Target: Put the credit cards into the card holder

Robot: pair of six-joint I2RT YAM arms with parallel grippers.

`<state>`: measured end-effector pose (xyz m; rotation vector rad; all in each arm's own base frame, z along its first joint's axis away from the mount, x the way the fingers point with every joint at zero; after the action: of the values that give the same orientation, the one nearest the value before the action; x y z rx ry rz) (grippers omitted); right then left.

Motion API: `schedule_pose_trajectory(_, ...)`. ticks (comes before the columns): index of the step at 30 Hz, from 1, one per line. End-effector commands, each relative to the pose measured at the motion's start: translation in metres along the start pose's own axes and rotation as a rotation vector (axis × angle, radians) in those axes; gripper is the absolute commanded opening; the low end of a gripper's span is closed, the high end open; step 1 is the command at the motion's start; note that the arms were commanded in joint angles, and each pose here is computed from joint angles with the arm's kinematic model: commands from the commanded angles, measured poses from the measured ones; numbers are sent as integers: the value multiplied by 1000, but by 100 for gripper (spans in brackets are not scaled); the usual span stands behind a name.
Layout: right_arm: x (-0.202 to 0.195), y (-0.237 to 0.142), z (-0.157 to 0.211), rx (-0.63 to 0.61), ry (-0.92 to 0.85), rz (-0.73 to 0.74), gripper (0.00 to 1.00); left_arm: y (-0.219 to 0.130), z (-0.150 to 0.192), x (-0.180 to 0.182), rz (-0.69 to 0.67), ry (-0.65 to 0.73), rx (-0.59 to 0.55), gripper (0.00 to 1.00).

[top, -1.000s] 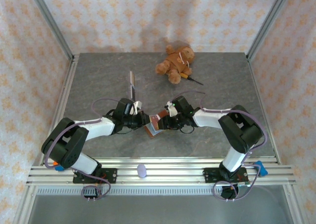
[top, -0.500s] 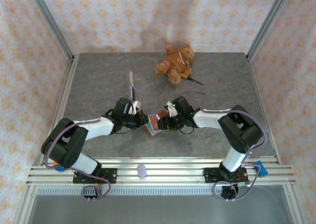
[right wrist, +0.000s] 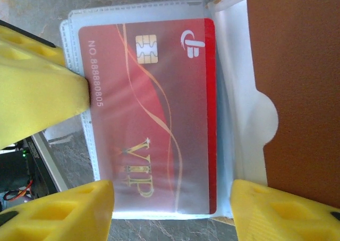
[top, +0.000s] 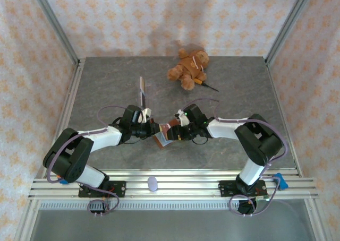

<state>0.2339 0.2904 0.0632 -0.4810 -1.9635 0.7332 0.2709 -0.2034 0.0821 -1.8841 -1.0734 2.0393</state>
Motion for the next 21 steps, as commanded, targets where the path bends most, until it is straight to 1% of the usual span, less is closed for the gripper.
schedule_pose_trajectory(1,-7,9,12,58,27,33,56,-5,-4,-9,42,24,-7,5)
schedule_pose_trajectory(4,-10,11,14,63,37,34,50,-7,-4,-8,39,27,-5,5)
schedule_pose_trajectory(9,-12,14,15,69,52,33,45,-13,-4,-6,44,27,-16,5)
schedule_pose_trajectory(21,-15,16,16,67,65,41,43,-15,-3,-8,61,39,-11,6)
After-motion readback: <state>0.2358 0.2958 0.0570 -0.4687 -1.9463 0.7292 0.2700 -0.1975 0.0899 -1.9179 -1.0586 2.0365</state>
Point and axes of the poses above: each hand's point on the last joint's axis, 136 mm out from that joint toward the fingers, its own y axis out along the fingers, its own x axis along the line the jaws close on, z = x × y, the point moved 3 cm from there along -y, back along the fingers, and after that the axes turned 9 degrees about -y, right-handed, at the moved point
